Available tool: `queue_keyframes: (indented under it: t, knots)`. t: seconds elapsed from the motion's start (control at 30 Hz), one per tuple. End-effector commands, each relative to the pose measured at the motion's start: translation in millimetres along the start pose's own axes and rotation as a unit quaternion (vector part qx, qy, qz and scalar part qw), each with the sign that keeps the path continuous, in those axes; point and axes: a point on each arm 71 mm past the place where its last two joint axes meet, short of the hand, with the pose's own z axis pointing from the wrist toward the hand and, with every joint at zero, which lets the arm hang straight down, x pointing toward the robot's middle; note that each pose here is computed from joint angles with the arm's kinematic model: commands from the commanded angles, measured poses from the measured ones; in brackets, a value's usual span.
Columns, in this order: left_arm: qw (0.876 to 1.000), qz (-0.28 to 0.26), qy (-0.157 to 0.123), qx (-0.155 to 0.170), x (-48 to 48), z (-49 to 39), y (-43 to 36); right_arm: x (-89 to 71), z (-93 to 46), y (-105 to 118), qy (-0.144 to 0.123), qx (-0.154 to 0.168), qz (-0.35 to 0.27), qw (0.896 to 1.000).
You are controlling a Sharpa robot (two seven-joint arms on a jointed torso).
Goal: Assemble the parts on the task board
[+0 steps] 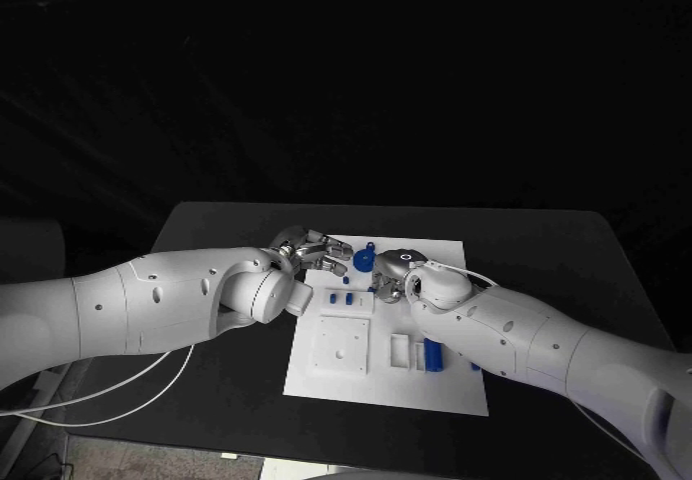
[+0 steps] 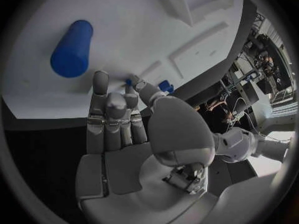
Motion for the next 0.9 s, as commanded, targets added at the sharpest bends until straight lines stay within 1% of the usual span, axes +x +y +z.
queue_keyframes:
  t: [0.03, 0.3, 0.47, 0.57, 0.73, 0.9]
  knots:
    - [1.000, 0.002, 0.004, 0.010, 1.6, -0.4, -2.9, 11.6, -1.5, 3.1, 0.037, -0.009, -0.007, 0.999]
    - [1.000, 0.001, 0.006, 0.010, 2.1, -0.7, -3.6, 21.6, -2.7, 4.5, 0.062, -0.013, -0.023, 0.998]
    - [1.000, 0.002, 0.006, 0.010, 2.0, -0.7, -3.6, 26.7, -3.4, 0.3, 0.082, -0.008, -0.041, 0.996]
    - [1.000, 0.002, 0.006, 0.010, 1.7, -0.7, -3.7, 29.0, -3.8, -2.9, 0.089, -0.003, -0.052, 0.995]
    - [1.000, 0.003, 0.006, 0.010, 1.5, -0.7, -4.0, 30.6, -4.0, -8.5, 0.084, 0.007, -0.069, 0.994]
    - [1.000, 0.005, 0.008, 0.012, 2.1, -0.5, -4.4, 28.7, -3.9, -12.5, 0.063, 0.016, -0.076, 0.995]
